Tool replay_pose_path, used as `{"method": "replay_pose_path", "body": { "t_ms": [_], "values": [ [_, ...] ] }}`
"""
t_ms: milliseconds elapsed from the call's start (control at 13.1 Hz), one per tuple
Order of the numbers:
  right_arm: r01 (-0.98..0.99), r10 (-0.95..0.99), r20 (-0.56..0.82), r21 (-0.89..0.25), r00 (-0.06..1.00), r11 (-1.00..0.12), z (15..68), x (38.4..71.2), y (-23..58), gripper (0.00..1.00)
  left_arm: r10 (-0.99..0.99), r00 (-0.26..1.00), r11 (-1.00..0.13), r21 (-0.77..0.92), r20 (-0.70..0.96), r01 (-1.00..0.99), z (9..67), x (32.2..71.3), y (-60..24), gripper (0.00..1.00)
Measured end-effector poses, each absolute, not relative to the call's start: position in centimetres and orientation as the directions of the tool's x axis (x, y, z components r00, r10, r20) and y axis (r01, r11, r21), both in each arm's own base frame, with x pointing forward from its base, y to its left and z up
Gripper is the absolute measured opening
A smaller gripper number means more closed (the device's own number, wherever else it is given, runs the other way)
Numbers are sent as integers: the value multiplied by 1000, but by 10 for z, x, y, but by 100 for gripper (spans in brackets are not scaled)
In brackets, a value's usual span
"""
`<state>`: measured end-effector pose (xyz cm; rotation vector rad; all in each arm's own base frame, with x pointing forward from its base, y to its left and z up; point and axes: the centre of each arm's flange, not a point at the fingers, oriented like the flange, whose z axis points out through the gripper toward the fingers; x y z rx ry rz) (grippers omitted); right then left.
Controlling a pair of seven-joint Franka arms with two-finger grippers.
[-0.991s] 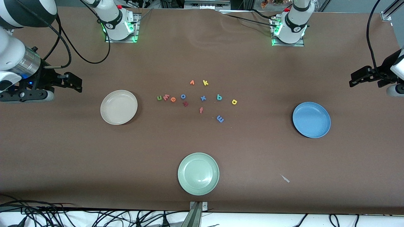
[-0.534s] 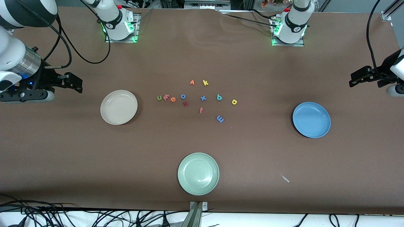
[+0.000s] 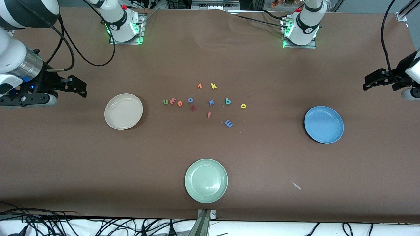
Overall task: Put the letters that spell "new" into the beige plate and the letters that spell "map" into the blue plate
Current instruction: 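Lower the left gripper onto blue letter while the right gripper nears green n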
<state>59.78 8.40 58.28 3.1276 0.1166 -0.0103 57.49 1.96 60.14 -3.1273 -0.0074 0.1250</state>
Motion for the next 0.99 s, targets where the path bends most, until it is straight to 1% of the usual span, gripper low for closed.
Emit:
{"method": "replay_pose_path", "body": {
  "t_ms": [229, 458, 534, 686, 991],
  "values": [
    [74, 74, -25, 13, 997, -997, 574, 600, 84, 100, 62, 993, -998, -17, -96, 61, 592, 578, 13, 100],
    [73, 70, -131, 20, 989, -997, 508, 621, 86, 100, 152, 981, -988, -36, -124, 149, 572, 585, -30, 100],
    [70, 66, -148, 22, 987, -997, 494, 626, 84, 100, 189, 974, -982, -45, -123, 184, 563, 589, -53, 100],
    [63, 59, -147, 23, 987, -998, 493, 629, 80, 100, 282, 954, -959, -43, -100, 279, 538, 602, -103, 100],
    [97, 95, -124, 14, 988, -995, 518, 621, 95, 100, 457, 887, -889, -23, -67, 457, 462, 622, -203, 100]
  ]
}}
